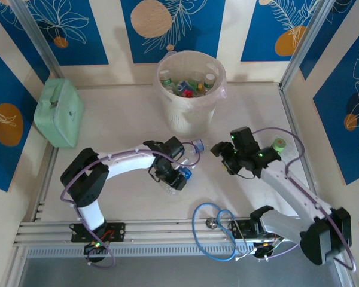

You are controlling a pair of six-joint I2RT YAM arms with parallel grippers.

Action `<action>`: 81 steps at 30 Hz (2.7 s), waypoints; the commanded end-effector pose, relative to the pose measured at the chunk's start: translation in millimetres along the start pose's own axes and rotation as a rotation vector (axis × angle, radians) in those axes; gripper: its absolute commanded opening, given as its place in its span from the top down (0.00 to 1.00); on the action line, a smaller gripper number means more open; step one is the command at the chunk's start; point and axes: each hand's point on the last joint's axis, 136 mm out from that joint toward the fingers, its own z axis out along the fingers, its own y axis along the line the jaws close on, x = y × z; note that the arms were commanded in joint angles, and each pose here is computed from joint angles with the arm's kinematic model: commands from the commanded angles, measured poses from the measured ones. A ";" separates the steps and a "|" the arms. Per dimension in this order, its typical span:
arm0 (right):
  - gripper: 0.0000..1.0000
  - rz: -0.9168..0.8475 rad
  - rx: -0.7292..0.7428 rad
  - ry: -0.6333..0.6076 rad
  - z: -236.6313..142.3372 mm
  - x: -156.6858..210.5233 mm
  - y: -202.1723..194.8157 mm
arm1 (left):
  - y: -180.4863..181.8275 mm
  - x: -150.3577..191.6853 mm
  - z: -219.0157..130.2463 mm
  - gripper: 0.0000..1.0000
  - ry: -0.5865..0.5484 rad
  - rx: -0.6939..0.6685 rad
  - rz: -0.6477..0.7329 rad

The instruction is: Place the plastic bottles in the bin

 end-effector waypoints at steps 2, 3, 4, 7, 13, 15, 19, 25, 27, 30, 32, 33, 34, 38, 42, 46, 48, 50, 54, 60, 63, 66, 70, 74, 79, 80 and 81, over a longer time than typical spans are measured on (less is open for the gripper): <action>0.32 0.006 -0.007 0.033 -14.7 6.2 -17.6 | -5.1 -10.2 -17.0 0.39 -0.070 -0.011 0.037; 0.32 0.005 -0.018 0.030 -18.4 4.9 -17.2 | -4.0 -10.3 -17.6 0.42 -0.077 -0.018 0.038; 0.32 0.002 -0.026 0.027 -21.5 3.6 -16.2 | -3.8 -9.8 -17.5 0.43 -0.080 -0.021 0.042; 0.32 -0.012 -0.045 0.025 -30.0 1.5 -10.8 | -2.8 -9.8 -19.5 0.45 -0.097 -0.027 0.047; 0.32 -0.051 -0.112 0.062 -36.6 6.1 9.6 | -7.9 -17.4 -44.3 0.48 -0.186 -0.034 0.076; 0.32 -0.087 -0.145 0.105 -36.3 13.3 23.2 | -16.8 -21.9 -62.5 0.48 -0.254 -0.016 0.110; 0.32 -0.203 -0.184 0.180 -36.1 31.2 55.1 | -33.9 -27.7 -92.6 0.47 -0.352 0.021 0.177; 0.33 -0.317 -0.245 0.217 -40.8 46.4 95.5 | -45.3 -30.0 -120.6 0.46 -0.427 0.027 0.241; 0.34 -0.318 -0.249 0.214 -40.9 44.3 99.0 | -47.6 -29.8 -127.1 0.46 -0.443 0.028 0.257; 0.34 -0.315 -0.274 0.226 -41.1 43.5 105.5 | -52.2 -28.6 -135.7 0.46 -0.467 0.041 0.284; 0.34 -0.318 -0.281 0.249 -39.6 45.7 109.6 | -56.4 -28.3 -140.9 0.46 -0.485 0.051 0.301; 0.34 -0.322 -0.281 0.258 -38.6 47.6 111.5 | -58.7 -28.1 -143.8 0.45 -0.495 0.058 0.309; 0.35 -0.325 -0.277 0.264 -37.8 48.5 112.1 | -60.4 -28.6 -146.8 0.45 -0.505 0.063 0.316; 0.37 -0.326 -0.274 0.267 -35.1 50.1 112.4 | -64.9 -28.4 -151.1 0.44 -0.514 0.075 0.333; 0.39 -0.321 -0.278 0.272 -34.3 50.8 111.6 | -67.4 -27.4 -149.7 0.44 -0.509 0.085 0.344; 0.45 -0.318 -0.284 0.278 -33.6 51.9 111.6 | -67.7 -27.7 -149.7 0.43 -0.509 0.084 0.345; 0.49 -0.317 -0.291 0.281 -33.5 52.5 112.6 | -67.6 -27.9 -148.8 0.44 -0.509 0.084 0.345; 0.51 -0.317 -0.298 0.284 -34.0 53.1 114.1 | -66.1 -28.2 -146.9 0.44 -0.500 0.077 0.341; 0.55 -0.319 -0.303 0.286 -35.2 53.9 115.7 | -64.1 -29.1 -142.5 0.44 -0.486 0.070 0.335; 0.64 -0.320 -0.295 0.282 -37.0 54.3 112.9 | -62.5 -31.9 -142.7 0.43 -0.494 0.059 0.330; 0.70 -0.317 -0.304 0.268 -39.7 52.3 112.7 | -59.4 -32.9 -141.8 0.38 -0.496 0.044 0.320; 0.74 -0.314 -0.317 0.254 -44.5 49.6 114.3 | -55.5 -33.3 -141.7 0.20 -0.500 0.024 0.307; 0.75 -0.295 -0.338 0.217 -55.9 35.7 116.8 | -52.4 -32.4 -152.1 0.00 -0.534 -0.009 0.323; 0.75 -0.278 -0.438 0.146 -85.1 7.0 138.4 | -42.1 -34.9 -185.6 0.00 -0.639 -0.098 0.323; 0.75 -0.310 -0.543 0.011 -129.5 -37.3 186.0 | -33.1 -36.3 -216.0 0.00 -0.758 -0.140 0.261; 0.75 -0.314 -0.562 -0.013 -136.4 -45.0 195.3 | -31.6 -35.4 -217.2 0.00 -0.769 -0.140 0.250; 0.75 -0.313 -0.584 -0.045 -144.5 -54.9 205.9 | -30.6 -35.1 -218.4 0.00 -0.783 -0.137 0.237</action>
